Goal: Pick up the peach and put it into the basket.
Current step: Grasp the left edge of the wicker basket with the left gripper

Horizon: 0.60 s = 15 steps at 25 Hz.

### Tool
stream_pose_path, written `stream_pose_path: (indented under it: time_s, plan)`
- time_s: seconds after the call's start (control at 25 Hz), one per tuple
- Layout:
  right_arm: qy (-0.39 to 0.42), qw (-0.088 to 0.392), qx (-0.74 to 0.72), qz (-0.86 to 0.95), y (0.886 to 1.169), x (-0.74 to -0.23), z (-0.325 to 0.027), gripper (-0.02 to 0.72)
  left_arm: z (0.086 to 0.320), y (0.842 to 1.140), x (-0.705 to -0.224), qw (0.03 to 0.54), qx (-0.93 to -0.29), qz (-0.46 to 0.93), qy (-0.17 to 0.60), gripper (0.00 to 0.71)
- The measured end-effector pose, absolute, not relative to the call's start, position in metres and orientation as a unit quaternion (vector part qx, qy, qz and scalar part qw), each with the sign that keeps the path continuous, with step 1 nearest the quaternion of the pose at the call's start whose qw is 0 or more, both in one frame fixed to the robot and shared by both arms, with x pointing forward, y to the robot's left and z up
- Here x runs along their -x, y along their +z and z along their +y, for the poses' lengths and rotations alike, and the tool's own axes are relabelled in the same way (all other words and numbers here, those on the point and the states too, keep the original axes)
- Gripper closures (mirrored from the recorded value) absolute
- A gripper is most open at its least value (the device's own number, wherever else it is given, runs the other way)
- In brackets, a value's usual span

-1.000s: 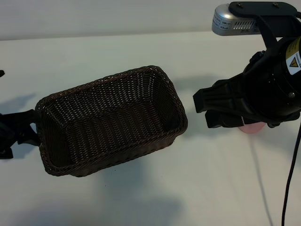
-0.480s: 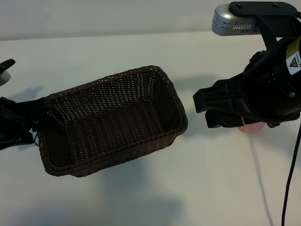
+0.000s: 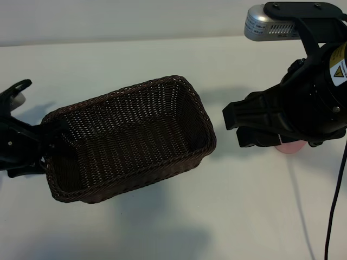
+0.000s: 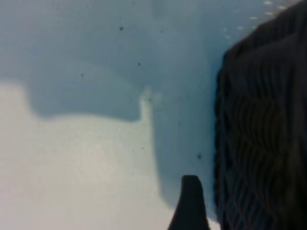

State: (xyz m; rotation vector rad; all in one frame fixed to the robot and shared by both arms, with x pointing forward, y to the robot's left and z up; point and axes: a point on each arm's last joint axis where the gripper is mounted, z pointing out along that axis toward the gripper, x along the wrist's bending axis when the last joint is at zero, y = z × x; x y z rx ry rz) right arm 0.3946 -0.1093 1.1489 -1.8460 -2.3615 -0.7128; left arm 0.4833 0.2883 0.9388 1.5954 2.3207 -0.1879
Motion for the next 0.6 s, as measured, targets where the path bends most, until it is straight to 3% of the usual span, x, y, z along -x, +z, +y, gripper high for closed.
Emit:
stream_pose_path:
  time_s: [0.44, 0.6]
  plan:
    - [-0.231, 0.030, 0.599, -0.766, 1.149, -0.395, -0.109, 0.158, 0.288, 0.922, -0.490, 0.151, -0.551, 0.817, -0.079, 0.153]
    - [-0.231, 0.030, 0.599, -0.766, 1.149, -0.395, -0.109, 0.158, 0.288, 0.922, -0.490, 0.151, -0.550, 0.817, -0.080, 0.220]
